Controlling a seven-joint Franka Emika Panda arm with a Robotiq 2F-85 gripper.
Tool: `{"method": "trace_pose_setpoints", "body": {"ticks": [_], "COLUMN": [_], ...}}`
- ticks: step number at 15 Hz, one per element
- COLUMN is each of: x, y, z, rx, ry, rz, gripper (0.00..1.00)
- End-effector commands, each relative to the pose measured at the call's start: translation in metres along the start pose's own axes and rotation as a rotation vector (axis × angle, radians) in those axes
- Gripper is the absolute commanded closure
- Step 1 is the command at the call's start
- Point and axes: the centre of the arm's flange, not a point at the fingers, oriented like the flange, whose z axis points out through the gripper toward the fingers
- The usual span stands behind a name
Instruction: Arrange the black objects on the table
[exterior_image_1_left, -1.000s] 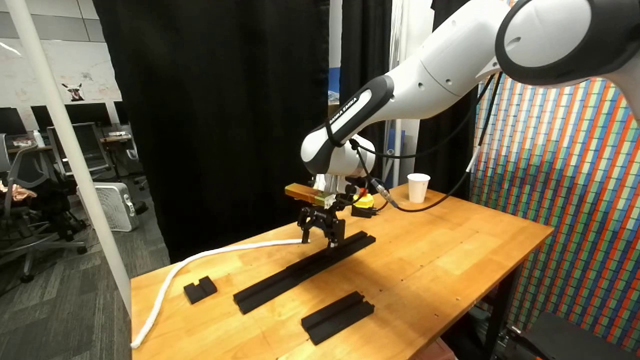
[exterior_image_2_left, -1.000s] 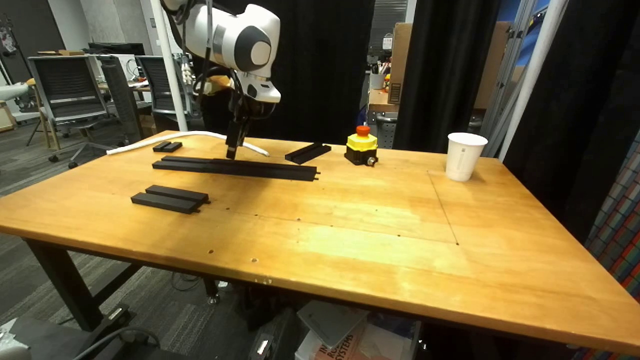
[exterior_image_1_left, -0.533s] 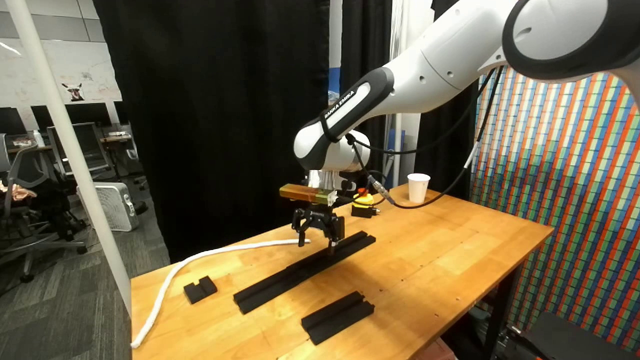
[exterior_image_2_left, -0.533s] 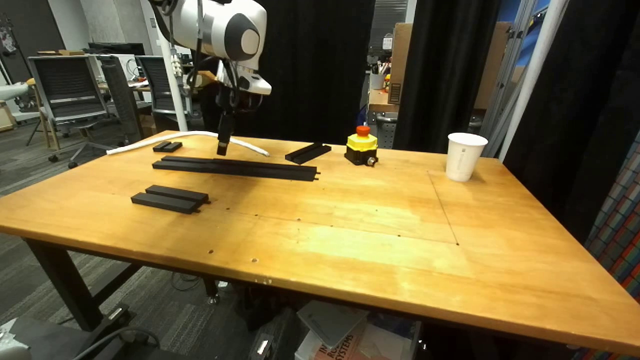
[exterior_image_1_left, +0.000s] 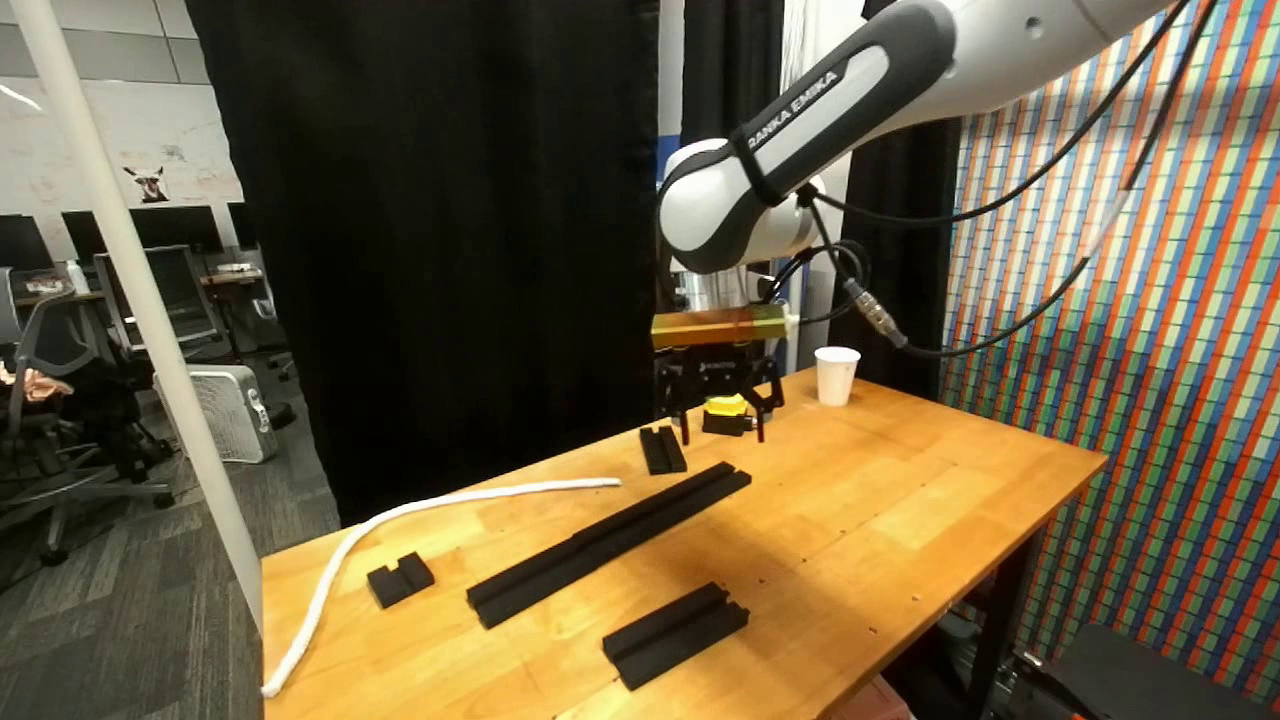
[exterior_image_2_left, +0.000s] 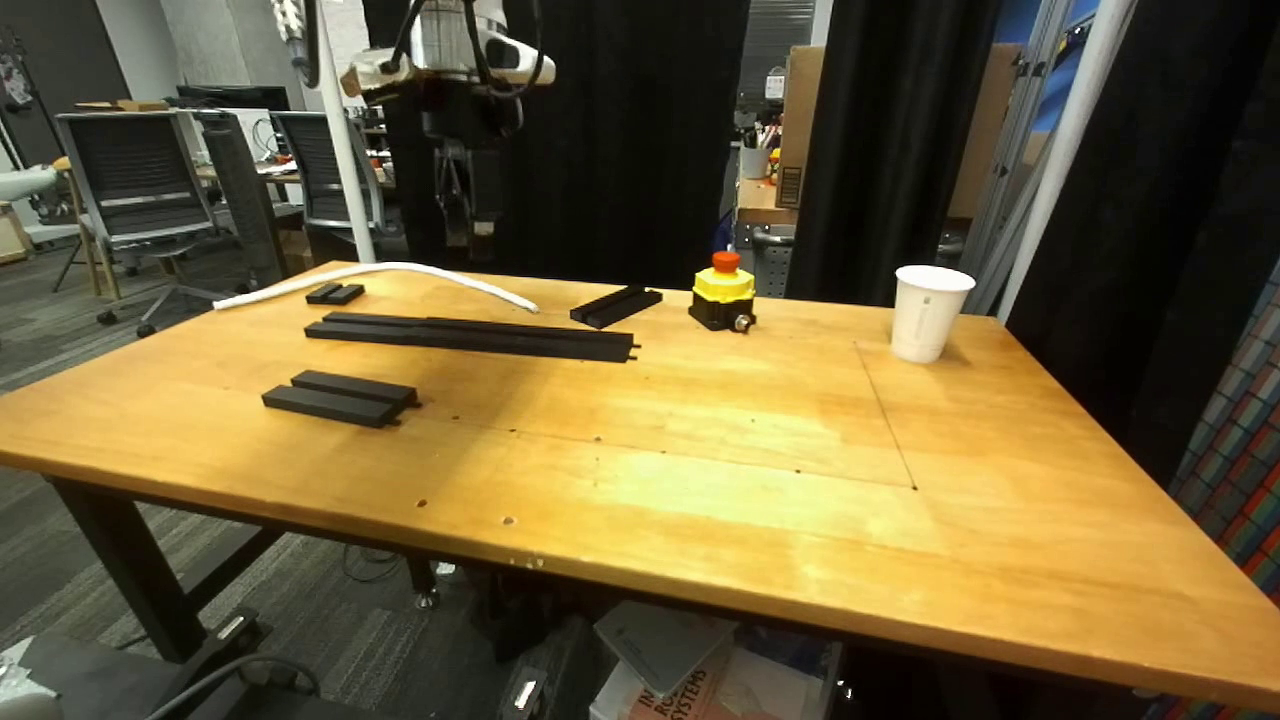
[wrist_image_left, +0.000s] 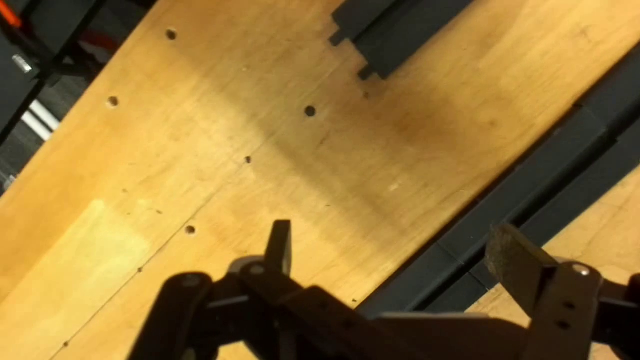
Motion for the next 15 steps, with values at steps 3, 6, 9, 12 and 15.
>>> {"method": "trace_pose_setpoints", "body": {"ticks": [3, 6, 9, 12, 15], "x": [-0.067, -0.095, -0.117, -0.134, -0.15], "y": [0.098, 0.138, 0.182, 0.225, 0.271], "z": [-0.046, -0.059, -0.067, -0.072, -0.078], "rx": [0.001, 0.008, 0.063, 0.131, 0.144], "ry": [0.116, 0.148, 0.159, 0.151, 0.129], "rz": [-0.236, -0.296, -0.329, -0.353, -0.385], "gripper": [0.0, 0.0, 0.0, 0.0, 0.0]}}
